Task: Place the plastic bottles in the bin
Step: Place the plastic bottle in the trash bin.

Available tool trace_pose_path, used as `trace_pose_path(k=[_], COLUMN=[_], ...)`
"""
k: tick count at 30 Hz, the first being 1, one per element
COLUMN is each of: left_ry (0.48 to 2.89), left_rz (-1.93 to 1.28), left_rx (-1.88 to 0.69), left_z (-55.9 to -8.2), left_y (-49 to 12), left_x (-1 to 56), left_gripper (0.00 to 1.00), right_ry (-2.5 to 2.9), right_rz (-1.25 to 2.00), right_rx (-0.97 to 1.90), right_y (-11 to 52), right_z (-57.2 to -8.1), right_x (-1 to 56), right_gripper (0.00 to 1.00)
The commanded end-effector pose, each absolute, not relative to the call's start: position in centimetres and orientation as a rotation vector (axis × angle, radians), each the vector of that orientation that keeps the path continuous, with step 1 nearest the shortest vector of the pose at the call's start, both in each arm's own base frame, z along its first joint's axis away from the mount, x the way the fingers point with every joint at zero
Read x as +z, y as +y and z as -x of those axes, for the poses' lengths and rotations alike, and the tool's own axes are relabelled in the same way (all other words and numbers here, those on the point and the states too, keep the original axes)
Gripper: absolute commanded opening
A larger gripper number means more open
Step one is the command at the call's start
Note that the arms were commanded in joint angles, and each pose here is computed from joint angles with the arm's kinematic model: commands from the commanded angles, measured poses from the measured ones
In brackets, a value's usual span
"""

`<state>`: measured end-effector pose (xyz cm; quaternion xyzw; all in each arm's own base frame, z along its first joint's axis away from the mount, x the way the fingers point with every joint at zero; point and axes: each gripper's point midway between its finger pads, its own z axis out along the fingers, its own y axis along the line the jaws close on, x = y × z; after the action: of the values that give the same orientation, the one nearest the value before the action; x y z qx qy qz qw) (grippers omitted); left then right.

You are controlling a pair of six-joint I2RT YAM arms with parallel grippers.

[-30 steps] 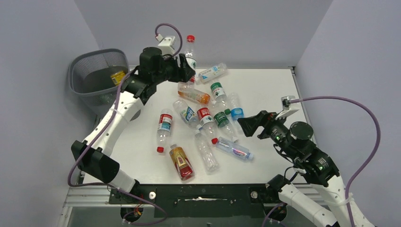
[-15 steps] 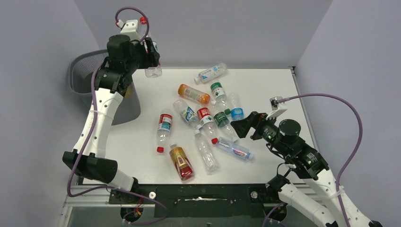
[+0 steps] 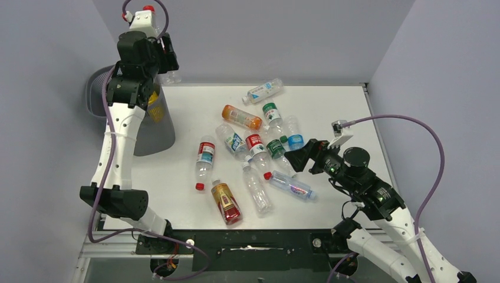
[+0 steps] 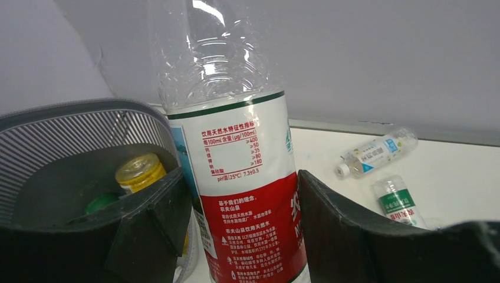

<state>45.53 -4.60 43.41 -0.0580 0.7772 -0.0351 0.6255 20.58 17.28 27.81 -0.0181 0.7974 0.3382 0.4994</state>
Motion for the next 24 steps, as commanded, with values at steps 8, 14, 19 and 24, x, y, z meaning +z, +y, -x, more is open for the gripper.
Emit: trace_pose_path(k=[8, 14, 19, 24], left_ry=[1.731, 1.743, 1.752, 1.769], left_rz=[0.182, 0.217, 0.262, 0.284], left_rx=[0.04, 0.078, 0.097, 0.115], left_z=[-47.0, -47.7, -48.0, -48.4], left_y=[-1.1, 0.6, 2.2, 3.1], left_x=[45.0, 44.1, 43.4, 42.5], left_gripper=[0.59, 0.59, 0.59, 0.58], right_ry=[1.891, 1.899, 1.904, 1.906], right_rz=[0.048, 0.053, 0.056, 0.063], right_rx=[0.866, 0.871, 0.874, 0.879], right_y=[18.3, 18.5, 18.6, 18.8], right_z=[-21.2, -21.3, -21.2, -21.3], right_x=[28.6, 28.3, 28.1, 28.1], right_gripper=[0.98, 0.98, 0.98, 0.98])
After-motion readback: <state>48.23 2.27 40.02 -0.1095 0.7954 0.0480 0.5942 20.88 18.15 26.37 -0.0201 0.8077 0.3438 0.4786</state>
